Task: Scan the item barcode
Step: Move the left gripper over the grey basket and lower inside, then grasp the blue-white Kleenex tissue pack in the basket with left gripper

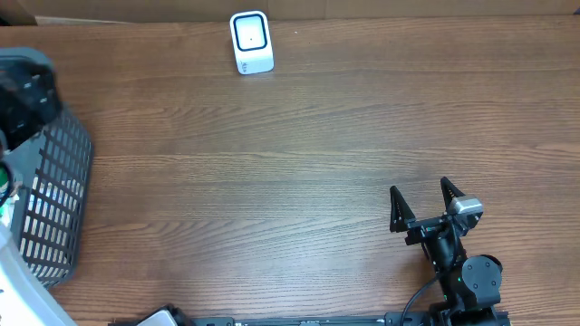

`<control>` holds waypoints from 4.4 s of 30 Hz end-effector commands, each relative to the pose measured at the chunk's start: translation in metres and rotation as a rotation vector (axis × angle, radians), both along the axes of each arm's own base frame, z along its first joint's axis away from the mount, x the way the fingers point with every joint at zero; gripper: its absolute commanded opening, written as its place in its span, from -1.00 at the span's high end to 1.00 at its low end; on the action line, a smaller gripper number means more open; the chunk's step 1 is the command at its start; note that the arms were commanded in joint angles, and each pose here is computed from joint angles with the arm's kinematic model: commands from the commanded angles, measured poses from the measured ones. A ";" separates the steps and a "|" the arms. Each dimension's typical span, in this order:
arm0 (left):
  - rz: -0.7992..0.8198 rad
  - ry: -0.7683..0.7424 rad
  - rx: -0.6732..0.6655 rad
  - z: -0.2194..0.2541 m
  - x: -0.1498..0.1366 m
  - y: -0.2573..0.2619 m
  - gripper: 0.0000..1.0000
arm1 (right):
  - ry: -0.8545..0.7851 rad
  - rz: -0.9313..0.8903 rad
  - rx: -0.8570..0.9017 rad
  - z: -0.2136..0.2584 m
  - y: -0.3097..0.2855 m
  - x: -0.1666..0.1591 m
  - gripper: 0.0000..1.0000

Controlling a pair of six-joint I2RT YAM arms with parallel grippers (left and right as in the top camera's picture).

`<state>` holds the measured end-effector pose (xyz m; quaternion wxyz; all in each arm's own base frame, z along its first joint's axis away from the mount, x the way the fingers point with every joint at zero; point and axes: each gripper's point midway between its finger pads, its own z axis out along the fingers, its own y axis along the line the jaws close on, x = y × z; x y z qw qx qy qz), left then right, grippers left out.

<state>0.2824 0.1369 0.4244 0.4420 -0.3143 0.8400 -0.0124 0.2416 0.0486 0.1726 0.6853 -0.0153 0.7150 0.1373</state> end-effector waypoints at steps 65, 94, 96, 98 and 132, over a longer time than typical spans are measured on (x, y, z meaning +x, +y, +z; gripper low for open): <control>0.259 0.785 0.215 -0.292 -0.072 0.218 -0.61 | -0.003 0.000 0.003 -0.002 0.000 0.000 -1.00; 0.336 0.873 0.108 -0.361 -0.100 0.252 -0.14 | -0.003 0.000 0.003 -0.002 0.000 0.000 -1.00; 0.330 0.856 0.093 -0.365 -0.096 0.251 -0.06 | -0.002 0.000 0.003 -0.002 0.000 0.000 -1.00; 0.330 0.836 0.086 -0.366 -0.093 0.251 -0.04 | -0.002 0.000 0.003 -0.002 0.000 0.000 -1.00; 0.231 0.639 0.129 -0.324 -0.025 0.255 -0.24 | -0.002 0.000 0.003 -0.002 0.000 0.000 -1.00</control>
